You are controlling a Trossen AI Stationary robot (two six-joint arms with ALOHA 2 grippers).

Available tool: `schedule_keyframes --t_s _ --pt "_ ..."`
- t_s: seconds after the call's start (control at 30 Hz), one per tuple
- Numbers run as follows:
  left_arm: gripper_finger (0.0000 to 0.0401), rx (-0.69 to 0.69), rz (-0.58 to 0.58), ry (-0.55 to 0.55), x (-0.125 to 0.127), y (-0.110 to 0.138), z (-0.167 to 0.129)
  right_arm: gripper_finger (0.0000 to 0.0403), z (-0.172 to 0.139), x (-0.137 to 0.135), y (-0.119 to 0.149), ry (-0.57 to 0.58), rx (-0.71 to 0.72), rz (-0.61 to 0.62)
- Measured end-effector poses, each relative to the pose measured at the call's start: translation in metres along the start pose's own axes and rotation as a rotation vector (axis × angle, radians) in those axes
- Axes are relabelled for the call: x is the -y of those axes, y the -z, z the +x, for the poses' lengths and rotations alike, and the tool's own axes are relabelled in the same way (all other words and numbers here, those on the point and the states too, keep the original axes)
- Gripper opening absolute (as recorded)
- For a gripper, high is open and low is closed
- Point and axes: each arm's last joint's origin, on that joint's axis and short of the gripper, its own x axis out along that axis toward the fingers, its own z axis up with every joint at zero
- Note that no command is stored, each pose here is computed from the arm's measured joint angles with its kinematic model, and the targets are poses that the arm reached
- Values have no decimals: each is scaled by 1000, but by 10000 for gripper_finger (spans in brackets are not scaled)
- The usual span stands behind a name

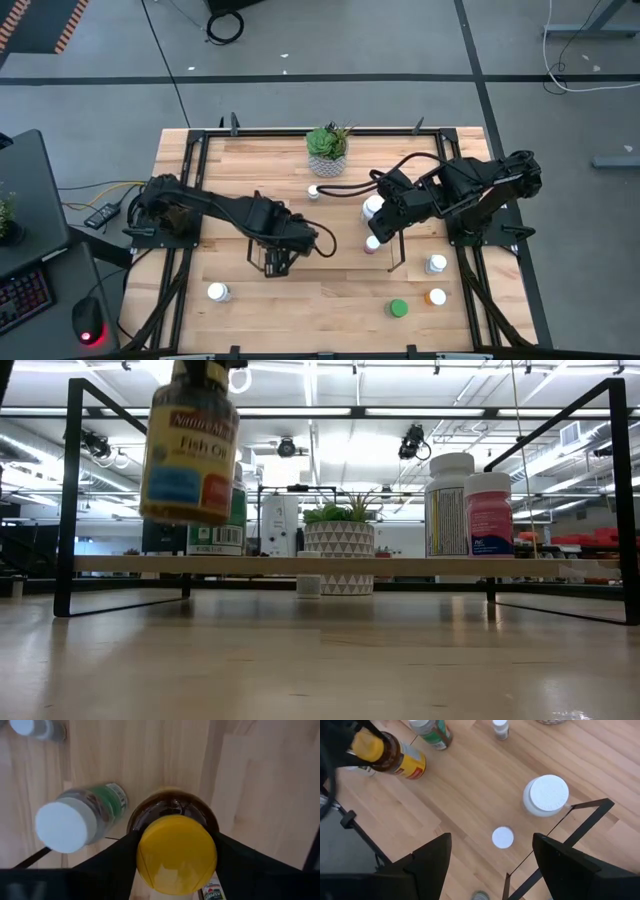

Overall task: Pick and place medicine bottles onto shelf by color
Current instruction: Put the large yellow medicine bottle on the shelf

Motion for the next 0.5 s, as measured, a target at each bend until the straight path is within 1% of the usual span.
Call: schedule_keyframes --t_s 0.13,0.27,0.37,0.5 --pt "227 -19 -11 -15 3 2 14 286 0 -1 1 -2 -1 -7" --pt "241 -28 -26 -20 3 3 24 286 -1 -1 3 -4 -2 -12" --pt "247 -34 -50 -19 3 4 28 286 -1 -1 3 -5 -3 -14" --pt "245 -37 -72 -19 3 5 29 286 -1 -2 4 -6 -1 -17"
